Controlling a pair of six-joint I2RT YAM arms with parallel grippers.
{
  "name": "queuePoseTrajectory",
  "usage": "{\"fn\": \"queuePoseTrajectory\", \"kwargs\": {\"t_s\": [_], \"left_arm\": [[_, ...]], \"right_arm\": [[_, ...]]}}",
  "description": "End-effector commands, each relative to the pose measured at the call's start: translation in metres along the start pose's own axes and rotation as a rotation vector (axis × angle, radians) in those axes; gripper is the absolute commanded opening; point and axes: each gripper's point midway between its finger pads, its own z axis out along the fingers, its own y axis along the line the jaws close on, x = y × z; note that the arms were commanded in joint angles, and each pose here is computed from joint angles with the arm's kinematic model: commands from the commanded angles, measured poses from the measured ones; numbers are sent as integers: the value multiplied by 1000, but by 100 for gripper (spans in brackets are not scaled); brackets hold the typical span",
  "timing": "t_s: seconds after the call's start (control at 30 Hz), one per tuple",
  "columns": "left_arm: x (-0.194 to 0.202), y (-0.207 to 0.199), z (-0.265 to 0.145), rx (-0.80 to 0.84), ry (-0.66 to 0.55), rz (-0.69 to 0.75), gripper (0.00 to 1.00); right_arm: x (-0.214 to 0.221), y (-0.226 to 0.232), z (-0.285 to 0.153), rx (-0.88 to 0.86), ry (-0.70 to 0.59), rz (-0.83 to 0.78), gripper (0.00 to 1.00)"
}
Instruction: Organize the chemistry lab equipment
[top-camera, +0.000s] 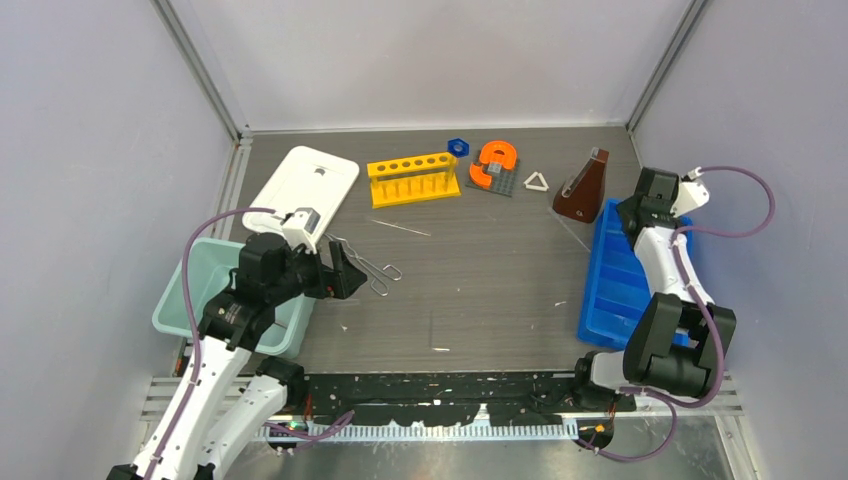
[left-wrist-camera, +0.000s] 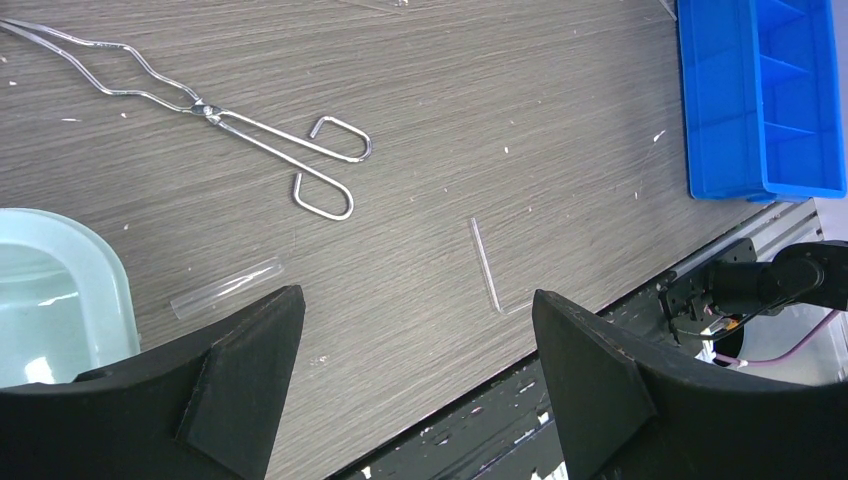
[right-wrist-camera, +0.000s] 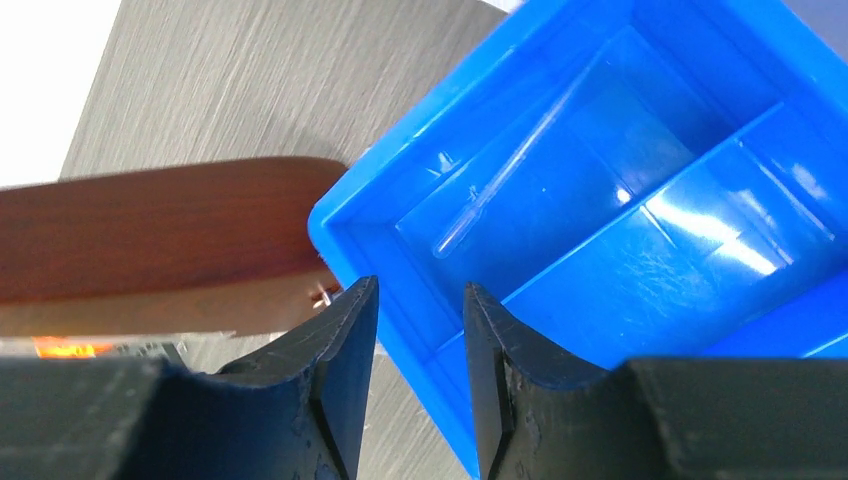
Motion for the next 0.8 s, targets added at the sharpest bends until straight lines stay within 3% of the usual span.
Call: {"fn": "queuePoseTrajectory", "kwargs": {"t_s": [0.0, 0.07, 0.2, 0.33, 0.57, 0.77], "left_arm": [[-3, -4, -1, 24, -17, 18, 88], [-3, -5, -1, 27, -16, 16, 87], [-3, -6, -2, 31, -20, 18, 87], [-4, -6, -2, 32, -24, 19, 87], [-4, -6, -4, 33, -29, 21, 87], [-6, -6, -5, 30, -40, 25, 88]], "right_arm": [[-23, 43, -23, -155, -84, -174, 44], [-14, 57, -28, -201, -94, -300, 44], [24, 91, -42, -351, -91, -700, 44], [64, 111, -49, -463, -18, -913, 43], [102, 102, -22, -435, 136, -1149, 33], [114, 89, 0, -397, 179, -1308, 30]]}}
